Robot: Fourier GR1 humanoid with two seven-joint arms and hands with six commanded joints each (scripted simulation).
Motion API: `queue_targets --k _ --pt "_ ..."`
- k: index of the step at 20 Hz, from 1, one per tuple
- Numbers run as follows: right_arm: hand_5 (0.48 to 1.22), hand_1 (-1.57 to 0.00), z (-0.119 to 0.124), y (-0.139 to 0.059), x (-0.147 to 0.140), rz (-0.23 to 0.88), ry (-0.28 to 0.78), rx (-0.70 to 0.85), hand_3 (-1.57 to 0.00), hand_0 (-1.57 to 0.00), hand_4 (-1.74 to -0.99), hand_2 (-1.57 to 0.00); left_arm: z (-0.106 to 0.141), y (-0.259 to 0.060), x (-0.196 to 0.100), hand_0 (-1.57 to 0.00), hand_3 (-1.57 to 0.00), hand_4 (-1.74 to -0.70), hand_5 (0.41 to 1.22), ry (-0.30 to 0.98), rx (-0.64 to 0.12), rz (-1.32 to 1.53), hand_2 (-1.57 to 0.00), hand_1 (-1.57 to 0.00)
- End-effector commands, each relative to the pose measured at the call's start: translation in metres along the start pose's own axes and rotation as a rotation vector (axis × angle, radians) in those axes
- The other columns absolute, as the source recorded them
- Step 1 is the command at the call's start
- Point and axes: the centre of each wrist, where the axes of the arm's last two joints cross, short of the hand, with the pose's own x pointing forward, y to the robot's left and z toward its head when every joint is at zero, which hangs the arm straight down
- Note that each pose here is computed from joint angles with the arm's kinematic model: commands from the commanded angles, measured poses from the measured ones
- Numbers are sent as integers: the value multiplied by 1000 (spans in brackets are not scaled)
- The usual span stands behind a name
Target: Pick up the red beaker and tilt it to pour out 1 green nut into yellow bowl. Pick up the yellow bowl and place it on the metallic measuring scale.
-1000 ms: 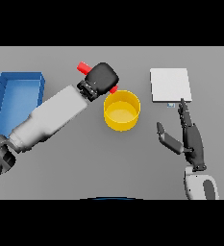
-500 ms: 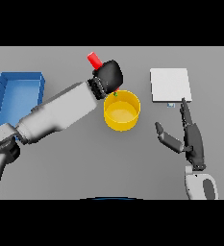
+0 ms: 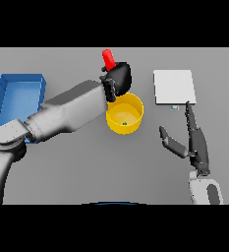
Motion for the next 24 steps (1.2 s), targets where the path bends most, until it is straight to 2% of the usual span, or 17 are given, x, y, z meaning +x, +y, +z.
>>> queue_targets --k 1,3,6,7,8,10,13,15,19,24 --pt "593 1 1 1 0 0 -2 4 1 1 -1209 1 -1 0 -1 -1571 -1570 -1734 1221 5 -3 -21 -1571 -1571" --pt "594 1 0 7 1 7 -13 2 1 1 -1207 1 2 2 -11 -1571 -1570 -1733 1221 2 -10 -46 -1571 -1571" --pt "592 1 -1 8 4 7 -21 2 1 1 -1209 1 10 12 -48 -1571 -1571 -1729 1221 48 12 -34 -1571 -1571" --pt "592 1 -1 7 3 12 -16 -2 1 1 -1203 1 15 12 -64 -1571 -1494 -1727 1221 77 27 -29 -1571 -1571" --pt "592 1 -2 8 6 12 -20 -4 1 1 -1201 1 20 12 -83 -1571 -1509 -1676 1221 126 35 -19 -1399 -1571" --pt "596 1 -5 5 6 -3 -18 -3 1 1 -1186 1 34 21 -118 -1571 -1041 -1699 1221 184 64 34 -1461 -1571" --pt "593 1 -3 6 4 -37 -26 15 1 1 -1182 1 53 20 -161 -1571 -1300 -1709 1221 325 72 159 -1515 -1571" --pt "597 1 -6 3 6 -57 -35 15 1 1 -1193 1 65 5 -186 -1571 -1397 -1720 1221 405 76 327 -1535 -1571" --pt "592 1 -6 3 6 -58 -31 31 1 1 -1222 1 95 -56 -220 -1571 -1360 -1732 1221 647 101 811 -1556 -1571" --pt "586 1 -9 -3 -1 -52 -49 42 1 1 -1222 1 128 -147 -218 -1571 -1426 -1738 1221 793 228 1240 -1566 -1571"
